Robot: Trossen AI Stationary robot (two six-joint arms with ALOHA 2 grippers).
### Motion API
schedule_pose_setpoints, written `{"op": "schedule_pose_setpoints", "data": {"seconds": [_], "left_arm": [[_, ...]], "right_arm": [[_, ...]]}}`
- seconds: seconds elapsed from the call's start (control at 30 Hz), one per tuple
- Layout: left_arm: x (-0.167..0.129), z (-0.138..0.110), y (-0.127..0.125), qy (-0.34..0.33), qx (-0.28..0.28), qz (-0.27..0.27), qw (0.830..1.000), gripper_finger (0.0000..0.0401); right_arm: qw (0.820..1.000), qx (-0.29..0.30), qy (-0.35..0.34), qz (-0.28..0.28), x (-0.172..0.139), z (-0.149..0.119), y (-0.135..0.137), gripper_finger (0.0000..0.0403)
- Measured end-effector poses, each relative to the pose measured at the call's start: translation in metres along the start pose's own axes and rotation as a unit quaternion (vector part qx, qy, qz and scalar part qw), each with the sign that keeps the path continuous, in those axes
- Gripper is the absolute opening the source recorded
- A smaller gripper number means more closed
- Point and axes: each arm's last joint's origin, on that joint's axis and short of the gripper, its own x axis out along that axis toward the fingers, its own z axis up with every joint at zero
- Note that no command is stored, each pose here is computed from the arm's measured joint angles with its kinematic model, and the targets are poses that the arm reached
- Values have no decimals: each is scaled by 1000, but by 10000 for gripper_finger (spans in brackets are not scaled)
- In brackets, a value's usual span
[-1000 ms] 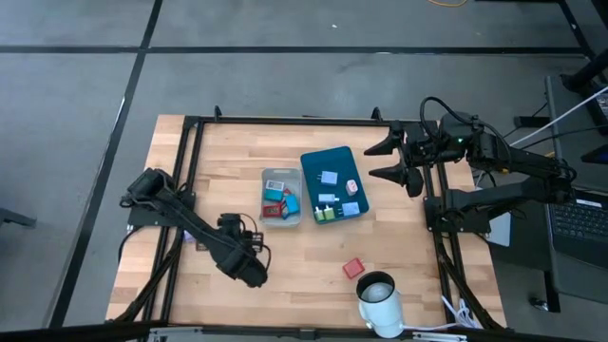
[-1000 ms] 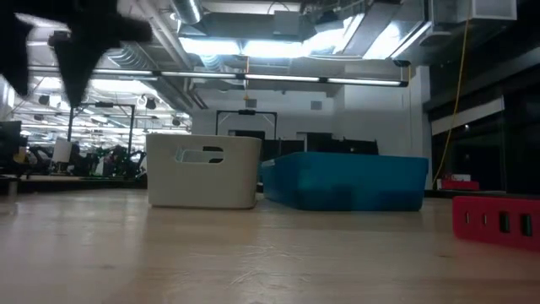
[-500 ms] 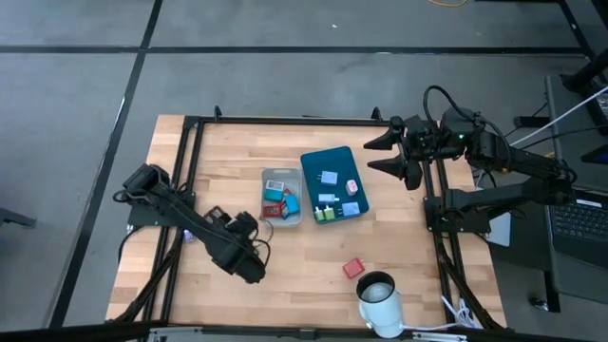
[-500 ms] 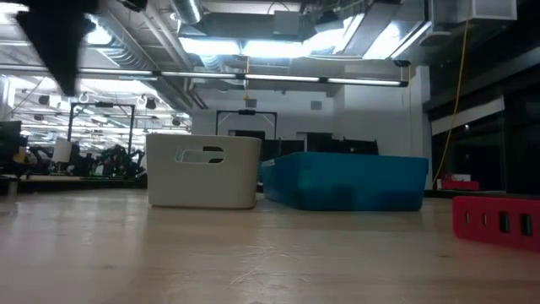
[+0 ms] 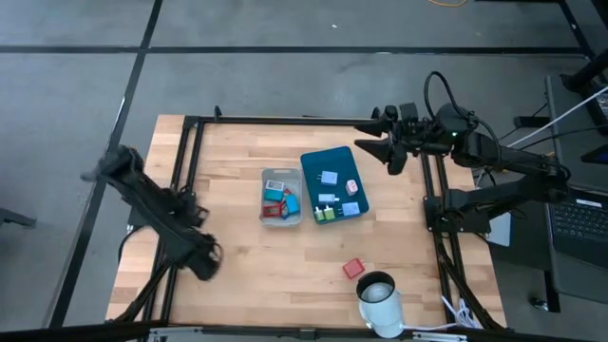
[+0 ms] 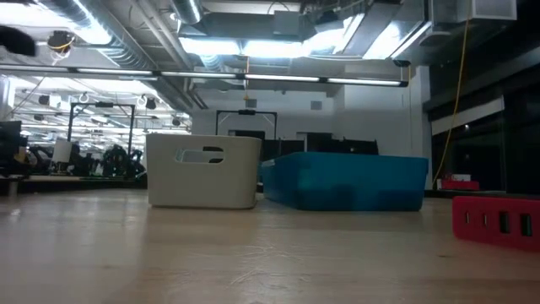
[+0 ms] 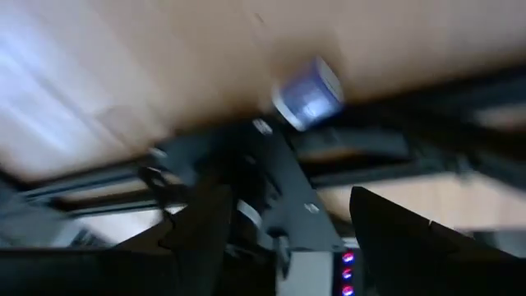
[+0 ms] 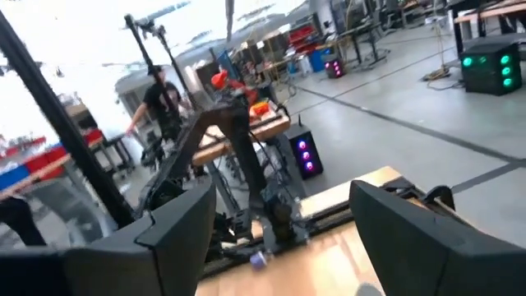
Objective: Pick & Place Office items
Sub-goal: Put the violet charger adapter into the blue bin
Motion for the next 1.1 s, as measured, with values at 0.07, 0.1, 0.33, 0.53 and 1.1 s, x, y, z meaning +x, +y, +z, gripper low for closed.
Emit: {"op": "schedule_pose_setpoints", "data": {"seconds": [0.07, 0.1, 0.33, 0.53, 1.1], "left_arm": [[-1, -22, 1, -23, 8, -29, 999, 243], [-3, -32, 2, -40, 18, -43, 998, 243], [-14, -78, 14, -150, 107, -93, 979, 258], [-15, -86, 18, -176, 215, -101, 955, 294], [6, -56, 4, -237, 305, -82, 919, 284]], "right_arm": [[1000, 15, -2, 0, 5, -1, -1, 284], [1000, 20, -4, 1, 8, -2, -2, 284], [999, 33, 2, 1, 25, -9, -5, 284], [999, 45, 15, -8, 33, -15, -8, 284], [1000, 26, -6, 1, 39, -14, -8, 284]]}}
